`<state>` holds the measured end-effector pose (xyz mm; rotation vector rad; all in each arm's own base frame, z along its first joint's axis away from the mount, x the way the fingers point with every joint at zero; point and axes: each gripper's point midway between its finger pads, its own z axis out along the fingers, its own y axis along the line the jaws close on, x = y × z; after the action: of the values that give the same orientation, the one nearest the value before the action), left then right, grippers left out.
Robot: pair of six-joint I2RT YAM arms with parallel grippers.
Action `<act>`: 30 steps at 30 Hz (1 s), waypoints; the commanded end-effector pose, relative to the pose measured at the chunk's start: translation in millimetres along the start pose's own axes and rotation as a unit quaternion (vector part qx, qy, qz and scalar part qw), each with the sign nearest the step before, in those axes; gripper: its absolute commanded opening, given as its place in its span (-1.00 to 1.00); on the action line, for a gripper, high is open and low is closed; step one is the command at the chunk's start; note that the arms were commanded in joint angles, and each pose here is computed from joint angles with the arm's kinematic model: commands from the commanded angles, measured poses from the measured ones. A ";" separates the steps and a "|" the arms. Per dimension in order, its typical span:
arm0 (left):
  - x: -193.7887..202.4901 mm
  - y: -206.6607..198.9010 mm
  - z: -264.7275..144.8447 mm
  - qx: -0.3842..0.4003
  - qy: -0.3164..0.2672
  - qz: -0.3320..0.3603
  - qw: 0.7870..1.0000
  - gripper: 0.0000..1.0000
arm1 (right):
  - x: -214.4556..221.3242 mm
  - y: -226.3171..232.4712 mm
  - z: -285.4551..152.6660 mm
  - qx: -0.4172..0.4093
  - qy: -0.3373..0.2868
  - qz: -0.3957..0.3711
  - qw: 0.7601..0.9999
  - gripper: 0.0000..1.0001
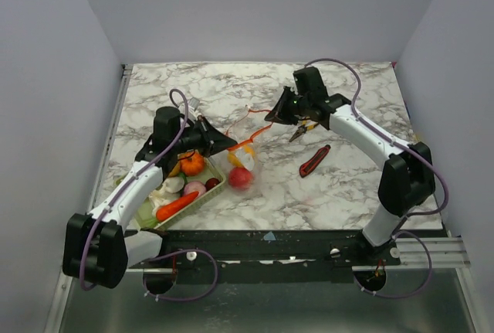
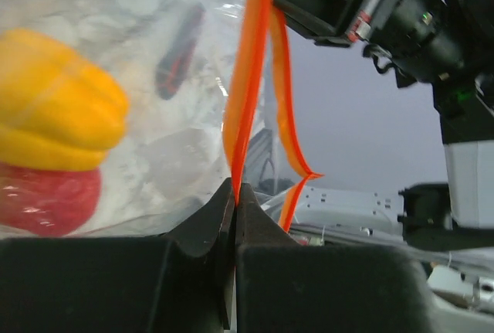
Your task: Place the food in the zip-top bag and seal the zipper
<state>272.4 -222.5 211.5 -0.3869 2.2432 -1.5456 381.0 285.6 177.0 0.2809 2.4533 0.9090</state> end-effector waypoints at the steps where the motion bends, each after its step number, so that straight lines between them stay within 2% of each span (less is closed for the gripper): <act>1: 22.5 -60.1 -22.3 0.110 0.018 0.097 0.989 -1.00 | -6.2 33.8 -41.8 -0.036 -0.032 -0.061 0.997 -0.99; 7: 34.0 -70.9 -30.4 0.135 0.020 0.127 0.982 -1.00 | -4.4 61.0 -75.0 -0.045 -0.046 -0.103 0.993 -0.99; 11: 27.7 -39.9 -17.5 0.088 0.008 0.117 0.989 -1.00 | 1.7 57.0 -70.9 -0.051 -0.050 -0.113 0.991 -0.99; 15: 32.3 -11.2 -5.6 0.059 0.031 0.100 0.993 -1.00 | 12.0 30.7 -48.9 -0.005 -0.029 -0.123 0.992 -0.99; 17: 36.7 -17.1 -8.5 0.072 0.032 0.113 0.991 -1.00 | 13.7 30.9 -53.1 0.013 -0.037 -0.144 0.989 -0.99; 20: 35.1 -28.0 -15.6 0.064 0.013 0.148 0.987 -0.97 | 14.3 47.2 -68.7 -0.002 -0.059 -0.172 0.983 -0.99; 21: 33.6 -30.4 -17.4 0.058 0.010 0.162 0.985 -0.85 | 15.0 52.8 -72.9 -0.010 -0.062 -0.175 0.983 -0.99; 23: 31.6 -34.2 -20.6 0.046 0.011 0.178 0.983 -0.39 | 18.0 61.6 -77.1 -0.021 -0.061 -0.182 0.981 -0.99; 25: 29.0 -40.7 -26.6 0.035 0.006 0.204 0.978 -0.11 | 20.1 63.5 -77.5 -0.018 -0.060 -0.187 0.980 -0.99; 30: 15.9 -28.6 -54.7 -0.060 -0.042 0.287 0.955 0.39 | 20.4 59.4 -80.6 -0.007 -0.066 -0.193 0.979 -0.99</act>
<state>235.9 -227.4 261.4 0.0899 2.0871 -1.4089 322.5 306.0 249.1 -0.1336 2.2955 0.7771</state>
